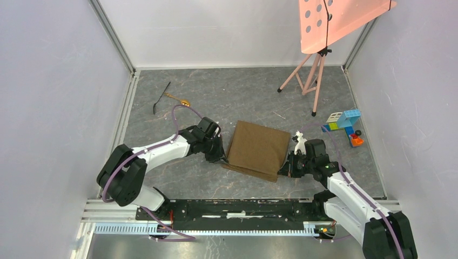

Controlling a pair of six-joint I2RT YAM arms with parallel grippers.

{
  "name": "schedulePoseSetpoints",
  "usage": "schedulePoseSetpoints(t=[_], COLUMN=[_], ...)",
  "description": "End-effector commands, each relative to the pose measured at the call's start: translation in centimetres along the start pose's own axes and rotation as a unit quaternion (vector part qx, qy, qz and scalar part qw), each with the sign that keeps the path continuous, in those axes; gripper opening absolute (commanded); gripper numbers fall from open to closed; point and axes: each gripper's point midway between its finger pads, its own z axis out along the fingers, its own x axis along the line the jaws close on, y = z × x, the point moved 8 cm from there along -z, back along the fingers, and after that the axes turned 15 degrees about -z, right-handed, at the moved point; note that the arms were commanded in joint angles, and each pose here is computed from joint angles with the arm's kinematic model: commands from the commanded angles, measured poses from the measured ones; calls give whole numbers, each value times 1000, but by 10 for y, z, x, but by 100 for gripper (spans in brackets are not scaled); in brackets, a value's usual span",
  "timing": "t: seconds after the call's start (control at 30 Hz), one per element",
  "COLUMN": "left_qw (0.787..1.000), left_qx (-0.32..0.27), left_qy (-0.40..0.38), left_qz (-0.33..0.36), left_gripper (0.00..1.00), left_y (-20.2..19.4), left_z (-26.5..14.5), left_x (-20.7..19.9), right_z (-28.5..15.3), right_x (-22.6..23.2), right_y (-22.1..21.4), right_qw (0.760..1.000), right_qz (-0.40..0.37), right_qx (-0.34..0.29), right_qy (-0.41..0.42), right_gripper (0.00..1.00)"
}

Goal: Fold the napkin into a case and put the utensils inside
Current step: Smooth out the square-folded napkin at the center of the board.

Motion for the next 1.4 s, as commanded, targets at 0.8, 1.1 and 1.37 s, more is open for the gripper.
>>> schedulePoseSetpoints(t=[0.8, 1.1, 1.37], left_qw=[998, 998, 997], left_qx=[-28, -26, -21], left_qy=[40, 49, 63], left_qz=[39, 37, 30], left_gripper=[2, 2, 2], left_y=[11, 10, 7], left_z=[-3, -1, 2], left_x=[16, 22, 30], right_z=[6, 9, 11], right_x=[15, 13, 9], right_y=[1, -3, -8], right_qw=[999, 999, 1000], right_qz=[5, 3, 1], right_qx=[-4, 5, 12], right_qy=[46, 36, 27], right_gripper=[0, 0, 5])
